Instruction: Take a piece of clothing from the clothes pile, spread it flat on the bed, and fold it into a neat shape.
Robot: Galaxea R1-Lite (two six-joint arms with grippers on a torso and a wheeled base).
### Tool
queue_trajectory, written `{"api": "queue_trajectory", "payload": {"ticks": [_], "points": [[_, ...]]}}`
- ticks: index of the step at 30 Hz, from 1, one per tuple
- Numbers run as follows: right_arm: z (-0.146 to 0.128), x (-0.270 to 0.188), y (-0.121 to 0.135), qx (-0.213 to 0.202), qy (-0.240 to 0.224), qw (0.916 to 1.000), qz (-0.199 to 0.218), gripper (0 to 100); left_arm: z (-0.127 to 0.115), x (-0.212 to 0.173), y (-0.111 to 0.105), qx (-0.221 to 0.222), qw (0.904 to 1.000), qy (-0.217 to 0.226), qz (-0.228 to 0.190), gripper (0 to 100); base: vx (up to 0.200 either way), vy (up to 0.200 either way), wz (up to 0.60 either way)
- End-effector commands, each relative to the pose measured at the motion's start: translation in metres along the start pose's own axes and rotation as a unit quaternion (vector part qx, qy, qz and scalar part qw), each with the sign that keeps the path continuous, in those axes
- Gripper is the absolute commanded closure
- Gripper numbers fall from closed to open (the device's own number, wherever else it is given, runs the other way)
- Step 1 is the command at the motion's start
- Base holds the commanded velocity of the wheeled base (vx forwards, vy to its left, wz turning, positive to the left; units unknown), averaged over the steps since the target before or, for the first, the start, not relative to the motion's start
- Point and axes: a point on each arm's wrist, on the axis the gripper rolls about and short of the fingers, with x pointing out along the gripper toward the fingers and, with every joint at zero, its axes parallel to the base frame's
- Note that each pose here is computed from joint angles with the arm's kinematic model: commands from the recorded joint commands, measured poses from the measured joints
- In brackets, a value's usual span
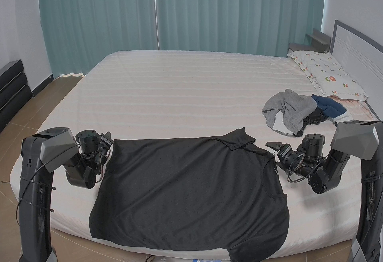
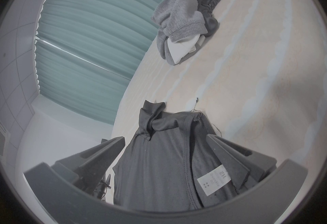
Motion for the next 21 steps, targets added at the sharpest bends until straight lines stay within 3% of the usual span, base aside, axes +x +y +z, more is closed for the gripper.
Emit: {"api": "queue_trajectory", "payload": {"ticks": [1,7,10,16,21], "points": [[0.01,-0.008,0.036,-0.027,-0.015,0.9994,0.018,0,0.029,-0.035,-0.016,-0.02,0.9993,0.025,-0.018,0,0.0,0.0,0.0],[0.002,-0.002,0.076,-0.058,0.031,0.9979,-0.001,0,0.032,-0.082,-0.009,-0.016,0.9978,0.064,0.005,0,0.0,0.0,0.0],[-0.02,0.012,0.101,-0.084,0.044,0.9955,0.002,0,0.021,-0.116,0.008,-0.031,0.9943,0.101,0.014,0,0.0,0.0,0.0],[-0.055,0.042,0.106,-0.102,0.084,0.9907,-0.029,0,0.011,-0.155,0.026,-0.057,0.9912,0.116,0.03,0,0.0,0.0,0.0],[-0.053,0.075,0.104,-0.111,0.088,0.9891,-0.042,0,0.006,-0.162,0.034,-0.076,0.9876,0.126,0.055,0,0.0,0.0,0.0]]}}
